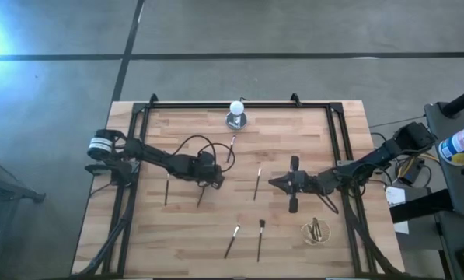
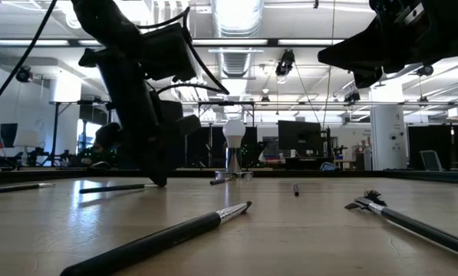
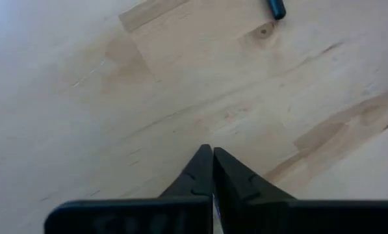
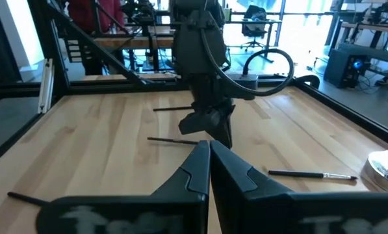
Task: Pick & Place Makeup Supplies
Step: Put the silver makeup brush into the gold makeup holder
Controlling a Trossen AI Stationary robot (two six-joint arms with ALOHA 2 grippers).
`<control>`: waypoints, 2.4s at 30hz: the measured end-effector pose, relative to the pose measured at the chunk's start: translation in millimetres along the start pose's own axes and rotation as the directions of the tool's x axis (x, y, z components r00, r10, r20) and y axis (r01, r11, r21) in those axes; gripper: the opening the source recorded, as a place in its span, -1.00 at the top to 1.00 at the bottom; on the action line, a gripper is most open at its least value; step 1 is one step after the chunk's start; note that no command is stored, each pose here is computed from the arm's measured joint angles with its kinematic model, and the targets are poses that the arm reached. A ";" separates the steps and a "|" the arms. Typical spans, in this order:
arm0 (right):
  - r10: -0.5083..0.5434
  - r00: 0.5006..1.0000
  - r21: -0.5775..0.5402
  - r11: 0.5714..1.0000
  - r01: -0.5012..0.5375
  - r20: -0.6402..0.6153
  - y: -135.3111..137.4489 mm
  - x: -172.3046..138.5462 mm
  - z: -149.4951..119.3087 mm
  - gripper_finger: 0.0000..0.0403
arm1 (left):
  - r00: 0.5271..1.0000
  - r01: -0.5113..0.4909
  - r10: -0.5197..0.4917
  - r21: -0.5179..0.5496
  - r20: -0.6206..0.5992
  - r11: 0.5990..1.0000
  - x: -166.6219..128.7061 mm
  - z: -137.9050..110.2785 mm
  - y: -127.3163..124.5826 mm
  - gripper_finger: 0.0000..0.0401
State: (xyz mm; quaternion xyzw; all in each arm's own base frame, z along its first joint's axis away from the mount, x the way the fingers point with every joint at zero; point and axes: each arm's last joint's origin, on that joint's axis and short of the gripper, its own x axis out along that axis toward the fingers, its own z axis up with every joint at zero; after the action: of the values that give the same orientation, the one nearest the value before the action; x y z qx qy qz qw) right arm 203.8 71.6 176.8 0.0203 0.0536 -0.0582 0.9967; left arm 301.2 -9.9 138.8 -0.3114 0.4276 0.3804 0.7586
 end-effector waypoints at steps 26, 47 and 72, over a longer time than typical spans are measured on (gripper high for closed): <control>-0.002 1.000 0.111 0.994 -0.001 0.030 2.8 4.4 10.5 0.96 | 0.485 0.598 -0.685 0.366 0.543 0.713 -74.9 7.9 17.7 1.00; -0.007 1.000 0.349 0.937 -0.002 0.024 4.0 105.9 36.2 0.34 | 0.200 0.540 -0.815 0.632 0.544 0.555 -87.3 13.3 9.1 1.00; -0.025 0.997 0.386 0.922 -0.008 0.079 -10.6 149.7 44.0 0.76 | 0.196 0.502 -0.813 0.656 0.548 0.563 -87.7 13.7 9.3 1.00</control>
State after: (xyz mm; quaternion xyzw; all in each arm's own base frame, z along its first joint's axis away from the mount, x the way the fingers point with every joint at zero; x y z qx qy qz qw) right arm 354.9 41.9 203.8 0.2135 -0.0002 -0.0729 0.9742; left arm 268.8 -21.4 221.1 -0.1180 -0.0985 0.0279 0.9877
